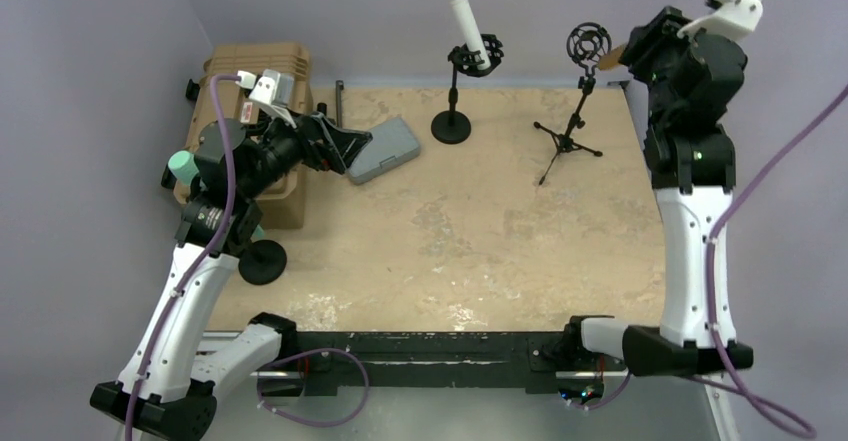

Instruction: Remove the microphone from the stand

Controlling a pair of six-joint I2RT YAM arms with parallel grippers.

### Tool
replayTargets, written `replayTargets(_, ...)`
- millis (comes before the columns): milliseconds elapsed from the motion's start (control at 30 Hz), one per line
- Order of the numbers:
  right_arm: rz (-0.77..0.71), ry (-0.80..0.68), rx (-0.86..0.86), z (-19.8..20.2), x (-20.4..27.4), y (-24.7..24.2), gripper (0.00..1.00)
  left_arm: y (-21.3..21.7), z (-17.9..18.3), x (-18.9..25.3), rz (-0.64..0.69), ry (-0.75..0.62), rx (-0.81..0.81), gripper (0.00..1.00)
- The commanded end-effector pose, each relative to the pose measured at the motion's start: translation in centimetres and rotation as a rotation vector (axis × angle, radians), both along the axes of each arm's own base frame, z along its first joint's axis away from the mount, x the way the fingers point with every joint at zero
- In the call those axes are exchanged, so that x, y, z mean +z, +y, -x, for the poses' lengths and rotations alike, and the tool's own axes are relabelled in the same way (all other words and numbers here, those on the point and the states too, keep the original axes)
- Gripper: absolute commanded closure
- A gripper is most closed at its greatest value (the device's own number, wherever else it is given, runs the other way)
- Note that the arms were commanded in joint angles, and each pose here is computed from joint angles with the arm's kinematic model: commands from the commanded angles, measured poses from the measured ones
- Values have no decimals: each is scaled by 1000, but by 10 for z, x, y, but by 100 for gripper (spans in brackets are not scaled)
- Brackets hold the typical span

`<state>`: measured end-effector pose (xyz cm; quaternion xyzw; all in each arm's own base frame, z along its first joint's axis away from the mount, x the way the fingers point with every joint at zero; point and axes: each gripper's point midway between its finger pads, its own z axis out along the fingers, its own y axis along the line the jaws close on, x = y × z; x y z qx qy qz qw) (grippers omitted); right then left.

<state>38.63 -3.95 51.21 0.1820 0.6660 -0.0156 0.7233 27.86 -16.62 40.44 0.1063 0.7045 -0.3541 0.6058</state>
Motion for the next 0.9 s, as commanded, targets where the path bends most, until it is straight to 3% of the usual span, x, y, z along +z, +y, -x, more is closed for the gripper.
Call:
replayTargets(0,-49,-126,-18,52,22,-3,100,-9,2,7,31,-17,-38,0)
replayTargets(167,-57,-45,27,79,-21,6,100,-11,4,8,32,-19,-46,0)
replayTargets(333,-53,149,152,79,-94,28,100,-11,3,7,29,-14,-41,0)
replayTargets(500,-116,293,433,75,-145,79,100,-12,3,4,20,-10,-40,0)
replayTargets(633,-411,325,753,79,-184,145,100,-12,3,4,19,-8,-38,0)
replayTargets(700,-598,258,841,76,-195,163,100,-12,2,3,19,-4,-39,0)
replayTargets(867,-1008,118,814,68,-226,177,100,-13,0,0,12,3,-35,0)
